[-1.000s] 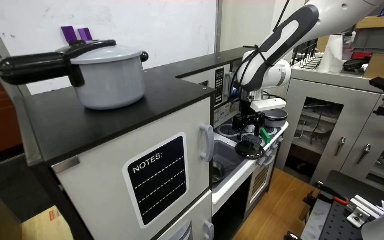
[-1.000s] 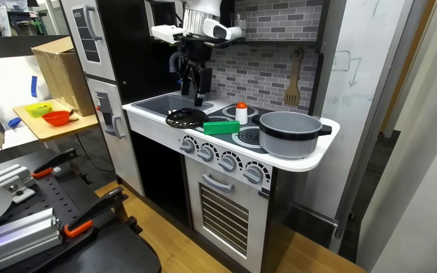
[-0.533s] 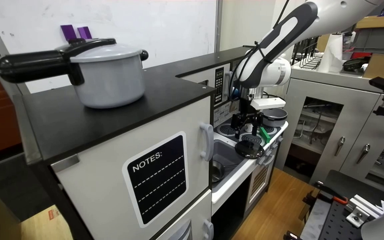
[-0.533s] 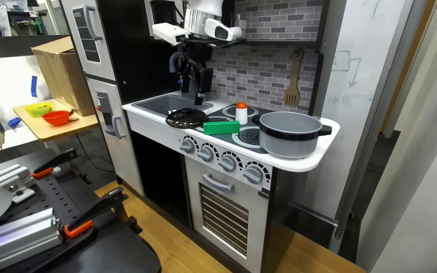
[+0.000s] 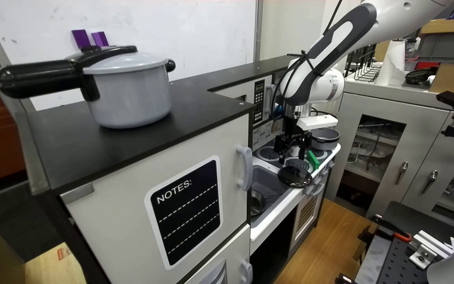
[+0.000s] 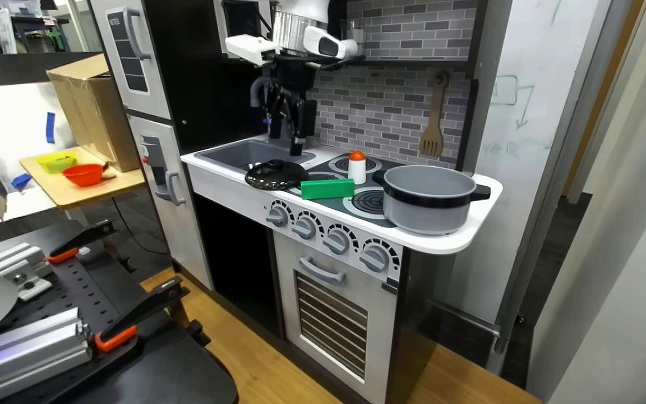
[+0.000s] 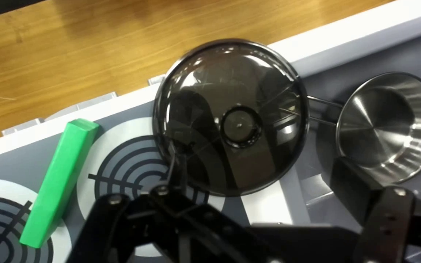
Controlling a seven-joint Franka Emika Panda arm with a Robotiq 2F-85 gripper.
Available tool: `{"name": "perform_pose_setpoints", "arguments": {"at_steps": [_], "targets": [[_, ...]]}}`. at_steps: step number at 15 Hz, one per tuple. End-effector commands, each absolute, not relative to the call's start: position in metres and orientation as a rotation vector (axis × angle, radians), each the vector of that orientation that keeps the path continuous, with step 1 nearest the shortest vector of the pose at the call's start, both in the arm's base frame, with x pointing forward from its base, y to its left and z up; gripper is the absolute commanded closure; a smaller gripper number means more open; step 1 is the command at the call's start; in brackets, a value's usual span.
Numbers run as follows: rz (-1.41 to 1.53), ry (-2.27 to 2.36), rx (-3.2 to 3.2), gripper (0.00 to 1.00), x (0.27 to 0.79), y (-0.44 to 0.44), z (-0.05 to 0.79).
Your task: Pick up the black lid and place it on the grey pot
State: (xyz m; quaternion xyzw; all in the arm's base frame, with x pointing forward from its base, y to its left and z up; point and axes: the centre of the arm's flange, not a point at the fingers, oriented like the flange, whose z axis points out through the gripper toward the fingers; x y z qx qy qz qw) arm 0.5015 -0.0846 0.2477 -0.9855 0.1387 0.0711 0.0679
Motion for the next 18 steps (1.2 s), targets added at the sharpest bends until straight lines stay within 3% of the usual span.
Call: {"name": "perform_pose_setpoints", "arguments": {"at_steps": [1,18], "targets": [[0.208,0.418,-3.004,0.00,0.496,-0.087,0.246],[0.306,0.311,-3.058,0.00,0.501,-0.065,0.208]]}}
